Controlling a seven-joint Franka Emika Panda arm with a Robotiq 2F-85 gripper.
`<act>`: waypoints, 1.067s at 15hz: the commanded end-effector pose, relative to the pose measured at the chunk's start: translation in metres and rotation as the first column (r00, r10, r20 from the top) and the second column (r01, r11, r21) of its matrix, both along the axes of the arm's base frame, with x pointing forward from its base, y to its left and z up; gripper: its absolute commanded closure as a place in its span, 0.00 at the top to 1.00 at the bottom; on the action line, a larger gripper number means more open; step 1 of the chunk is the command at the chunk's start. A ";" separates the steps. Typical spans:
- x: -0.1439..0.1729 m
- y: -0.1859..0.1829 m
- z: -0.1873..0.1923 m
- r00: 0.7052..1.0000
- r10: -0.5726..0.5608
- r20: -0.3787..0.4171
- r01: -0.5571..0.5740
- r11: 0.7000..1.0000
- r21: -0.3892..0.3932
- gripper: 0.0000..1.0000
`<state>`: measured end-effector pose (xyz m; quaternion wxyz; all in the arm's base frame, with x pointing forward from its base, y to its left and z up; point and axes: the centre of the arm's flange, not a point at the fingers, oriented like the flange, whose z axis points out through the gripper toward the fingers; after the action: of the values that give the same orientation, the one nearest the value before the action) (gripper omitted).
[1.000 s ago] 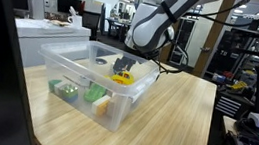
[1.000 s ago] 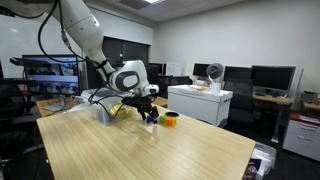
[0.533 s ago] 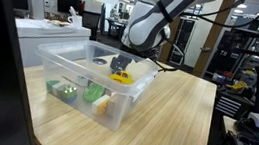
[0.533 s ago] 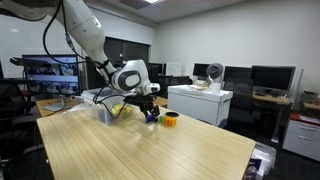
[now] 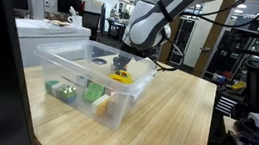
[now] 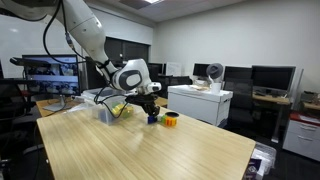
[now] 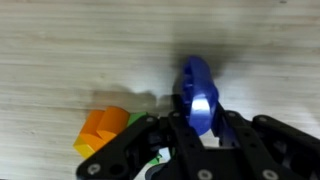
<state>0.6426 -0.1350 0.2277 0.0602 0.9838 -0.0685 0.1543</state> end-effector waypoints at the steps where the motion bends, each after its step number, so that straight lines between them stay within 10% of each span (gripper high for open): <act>1: -0.025 -0.016 0.012 1.000 -0.025 -0.004 0.025 1.000 -0.003 0.06; 8: -0.050 -0.038 0.121 0.990 -0.071 0.118 0.063 0.996 0.064 0.07; 16: -0.095 0.079 0.203 0.955 0.181 0.233 -0.214 0.969 0.125 0.07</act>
<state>0.5863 -0.0810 0.4271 -0.0177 0.9633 -0.0295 0.2662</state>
